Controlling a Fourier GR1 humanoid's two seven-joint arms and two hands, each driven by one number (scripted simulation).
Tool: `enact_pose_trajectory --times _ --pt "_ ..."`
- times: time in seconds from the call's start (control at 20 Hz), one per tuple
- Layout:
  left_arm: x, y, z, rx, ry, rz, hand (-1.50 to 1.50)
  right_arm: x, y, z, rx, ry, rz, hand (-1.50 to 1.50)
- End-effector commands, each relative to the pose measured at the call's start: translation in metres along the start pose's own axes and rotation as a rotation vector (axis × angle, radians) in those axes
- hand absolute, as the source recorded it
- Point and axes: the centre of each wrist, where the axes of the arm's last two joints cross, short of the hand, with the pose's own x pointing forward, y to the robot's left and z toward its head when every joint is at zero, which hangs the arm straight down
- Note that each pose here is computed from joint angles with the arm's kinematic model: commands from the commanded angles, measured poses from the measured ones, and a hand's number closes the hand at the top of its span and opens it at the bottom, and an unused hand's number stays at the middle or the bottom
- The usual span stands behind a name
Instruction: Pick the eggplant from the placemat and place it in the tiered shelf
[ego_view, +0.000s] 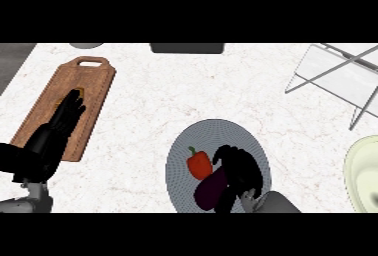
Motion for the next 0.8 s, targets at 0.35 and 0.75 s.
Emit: enact_pose_trajectory --times 0.35,0.75 --pt "0.009 -0.005 -0.011 -0.029 -0.018 -0.007 0.00 0.023 -0.086 -0.055 -0.485 0.603 -0.261 1.50" --pt "0.006 -0.011 -0.010 -0.034 -0.017 -0.017 0.00 0.083 -0.190 -0.039 -0.969 0.550 -0.418 1.50"
